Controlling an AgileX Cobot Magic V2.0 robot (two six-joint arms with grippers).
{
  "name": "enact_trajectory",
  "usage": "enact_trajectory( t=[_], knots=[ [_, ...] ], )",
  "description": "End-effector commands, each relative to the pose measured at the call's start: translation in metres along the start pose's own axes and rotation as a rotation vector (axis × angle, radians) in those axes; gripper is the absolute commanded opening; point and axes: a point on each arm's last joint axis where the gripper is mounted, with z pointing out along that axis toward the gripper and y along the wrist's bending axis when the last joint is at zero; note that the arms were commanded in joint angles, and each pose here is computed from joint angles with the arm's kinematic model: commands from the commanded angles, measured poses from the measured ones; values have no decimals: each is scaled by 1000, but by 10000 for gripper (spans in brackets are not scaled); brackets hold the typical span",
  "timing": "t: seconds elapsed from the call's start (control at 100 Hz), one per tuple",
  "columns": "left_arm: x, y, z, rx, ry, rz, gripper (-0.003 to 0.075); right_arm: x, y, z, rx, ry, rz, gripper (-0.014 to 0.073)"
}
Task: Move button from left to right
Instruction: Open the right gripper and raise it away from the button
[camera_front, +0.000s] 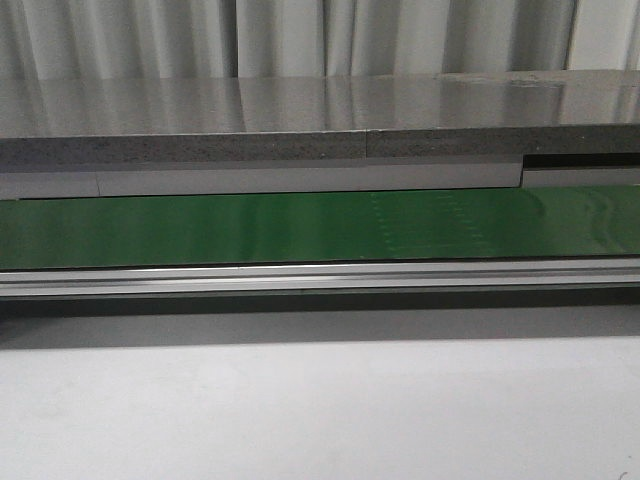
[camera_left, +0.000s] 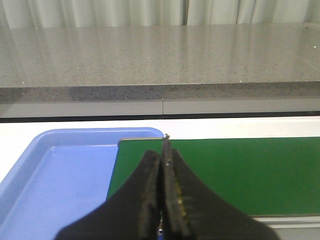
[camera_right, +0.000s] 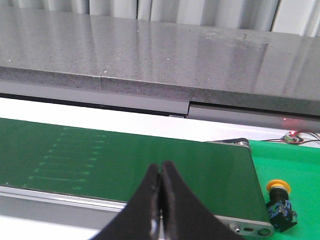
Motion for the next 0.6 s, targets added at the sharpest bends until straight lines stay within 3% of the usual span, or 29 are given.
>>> enact_trajectory(
  t=[0.0, 0.43, 0.59],
  knots=[
    [-17, 1, -1, -13, -102, -12, -20, -14, -2, -3, 24, -88, 9, -66],
    [-17, 1, -1, -13, -102, -12, -20, -15, -3, -3, 26, -94, 9, -66],
    [-17, 1, -1, -13, -102, -12, -20, -12, -4, -7, 40, -116, 71, -66]
  ],
)
